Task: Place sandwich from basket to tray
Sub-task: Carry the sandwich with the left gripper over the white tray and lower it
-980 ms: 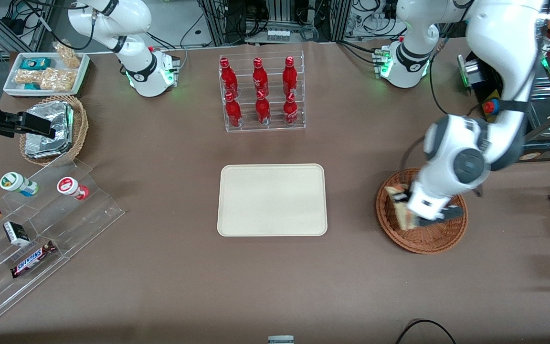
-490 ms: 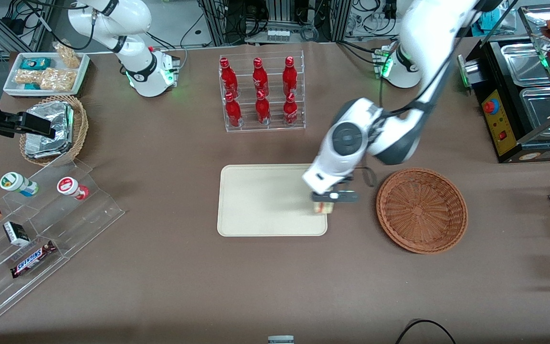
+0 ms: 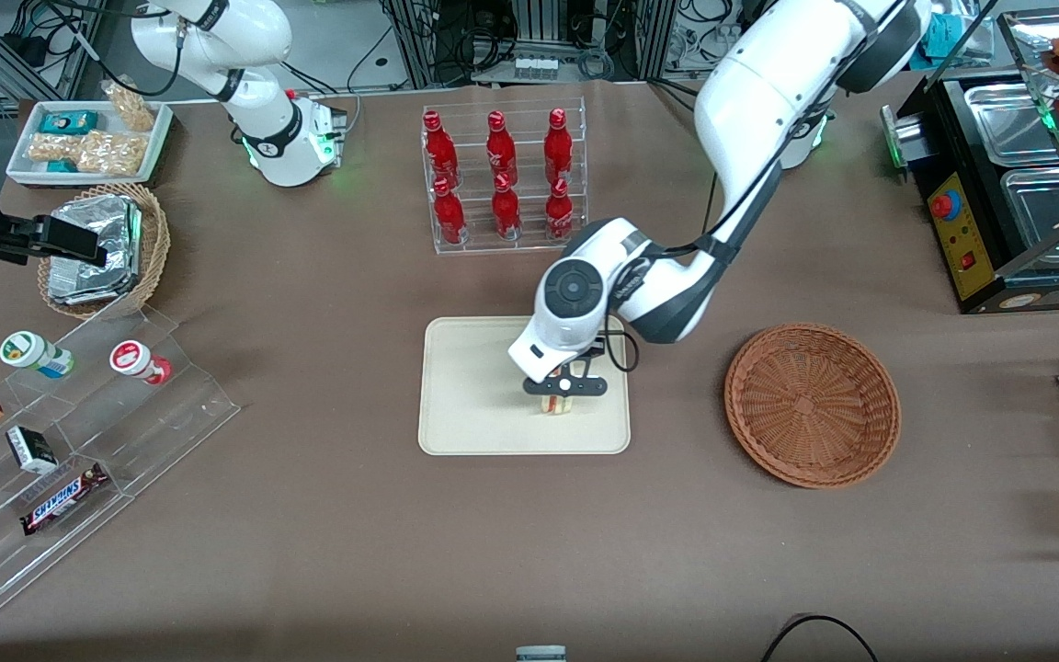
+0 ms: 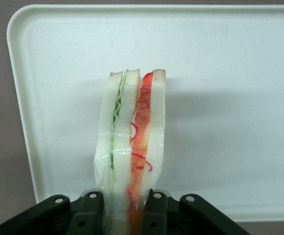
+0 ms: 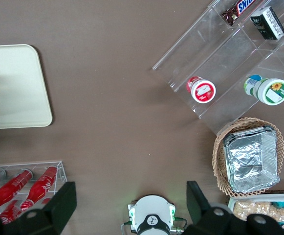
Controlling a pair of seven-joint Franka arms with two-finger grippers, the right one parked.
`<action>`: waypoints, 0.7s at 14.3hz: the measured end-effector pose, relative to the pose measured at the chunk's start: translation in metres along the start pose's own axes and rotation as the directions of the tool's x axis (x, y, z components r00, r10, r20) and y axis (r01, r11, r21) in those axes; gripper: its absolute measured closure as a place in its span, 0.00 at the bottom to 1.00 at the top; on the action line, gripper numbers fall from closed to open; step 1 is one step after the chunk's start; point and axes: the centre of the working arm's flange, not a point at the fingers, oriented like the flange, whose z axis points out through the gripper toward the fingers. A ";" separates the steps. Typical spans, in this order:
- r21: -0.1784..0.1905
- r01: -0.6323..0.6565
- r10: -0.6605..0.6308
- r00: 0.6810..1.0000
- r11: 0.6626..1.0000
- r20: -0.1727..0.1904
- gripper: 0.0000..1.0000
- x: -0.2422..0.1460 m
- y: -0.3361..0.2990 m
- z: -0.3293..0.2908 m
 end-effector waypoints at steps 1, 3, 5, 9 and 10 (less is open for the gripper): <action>0.002 0.019 -0.019 1.000 1.000 -0.008 0.77 0.000 0.006 0.003; -0.006 0.040 -0.040 0.999 0.999 -0.014 0.77 0.000 0.019 0.007; -0.009 0.047 -0.047 0.999 0.999 -0.014 0.77 -0.001 0.026 0.011; -0.006 0.032 -0.032 0.999 0.999 -0.026 0.59 -0.002 0.037 0.016; -0.003 0.027 -0.027 0.999 1.000 -0.033 0.51 -0.001 0.039 0.017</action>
